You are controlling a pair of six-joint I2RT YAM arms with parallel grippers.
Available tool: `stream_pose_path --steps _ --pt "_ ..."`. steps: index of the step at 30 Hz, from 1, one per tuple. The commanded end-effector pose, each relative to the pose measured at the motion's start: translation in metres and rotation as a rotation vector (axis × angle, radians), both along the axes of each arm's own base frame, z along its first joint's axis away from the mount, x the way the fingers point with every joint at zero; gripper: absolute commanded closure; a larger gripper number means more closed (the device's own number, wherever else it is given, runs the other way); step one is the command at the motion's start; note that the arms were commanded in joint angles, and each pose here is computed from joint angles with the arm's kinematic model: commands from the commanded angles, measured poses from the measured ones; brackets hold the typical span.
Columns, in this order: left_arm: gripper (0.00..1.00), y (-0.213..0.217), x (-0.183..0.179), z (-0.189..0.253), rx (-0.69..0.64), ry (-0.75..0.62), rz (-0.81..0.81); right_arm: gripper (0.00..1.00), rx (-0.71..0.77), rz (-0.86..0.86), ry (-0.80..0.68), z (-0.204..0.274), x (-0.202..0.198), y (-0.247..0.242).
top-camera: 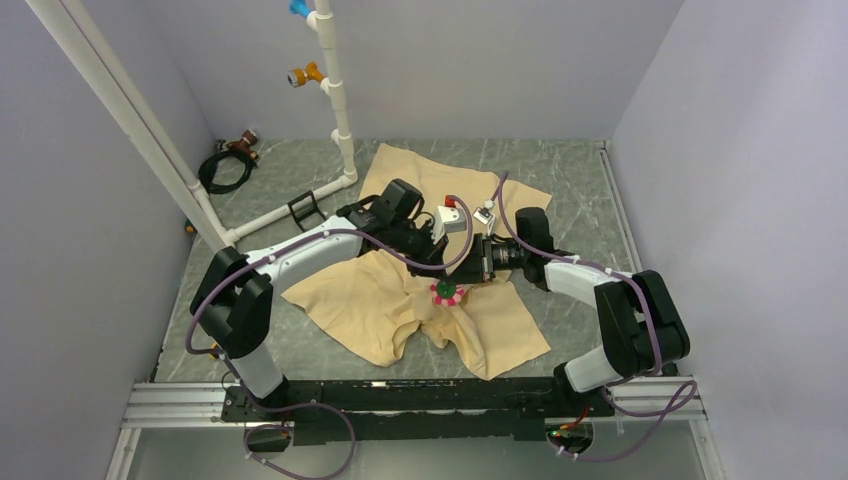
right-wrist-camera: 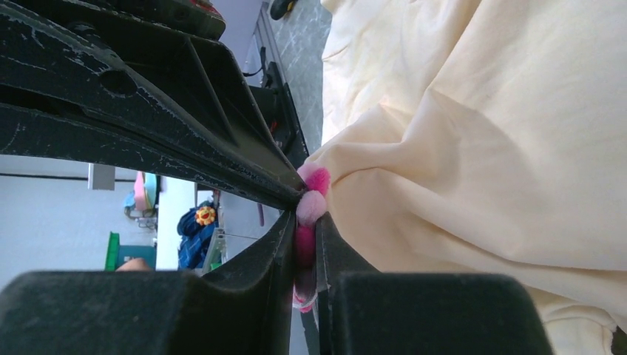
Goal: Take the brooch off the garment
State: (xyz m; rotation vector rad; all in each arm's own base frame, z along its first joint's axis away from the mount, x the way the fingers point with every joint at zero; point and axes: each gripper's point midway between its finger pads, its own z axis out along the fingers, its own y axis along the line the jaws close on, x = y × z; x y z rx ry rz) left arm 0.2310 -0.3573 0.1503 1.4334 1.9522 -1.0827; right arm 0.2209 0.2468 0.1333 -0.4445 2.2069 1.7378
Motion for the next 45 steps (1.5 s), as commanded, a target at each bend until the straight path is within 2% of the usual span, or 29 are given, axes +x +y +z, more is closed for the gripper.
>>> stream_pose_path --steps 1,11,18,21,23,36,45 --pt "1.00 -0.006 0.011 0.000 0.014 -0.033 0.028 0.85 0.072 0.066 -0.082 0.030 0.001 0.008" --pt "1.00 -0.007 0.012 0.001 0.010 -0.037 0.027 0.75 0.063 0.068 -0.078 0.029 0.001 0.008" --pt "1.00 -0.006 0.014 -0.001 0.014 -0.047 0.033 0.72 0.067 0.076 -0.074 0.029 -0.001 0.008" --pt "1.00 -0.006 0.015 0.000 0.011 -0.045 0.034 0.64 0.053 0.073 -0.076 0.027 0.000 0.008" --pt "1.00 -0.006 0.015 0.002 0.006 -0.043 0.034 0.62 0.042 0.074 -0.077 0.025 0.000 0.007" --pt "1.00 -0.007 0.017 0.005 -0.007 -0.040 0.042 0.65 -0.012 0.102 -0.060 0.008 -0.008 0.012" --pt "1.00 -0.006 0.002 0.007 -0.034 -0.020 -0.017 0.81 -0.006 0.096 -0.056 0.008 -0.006 0.013"
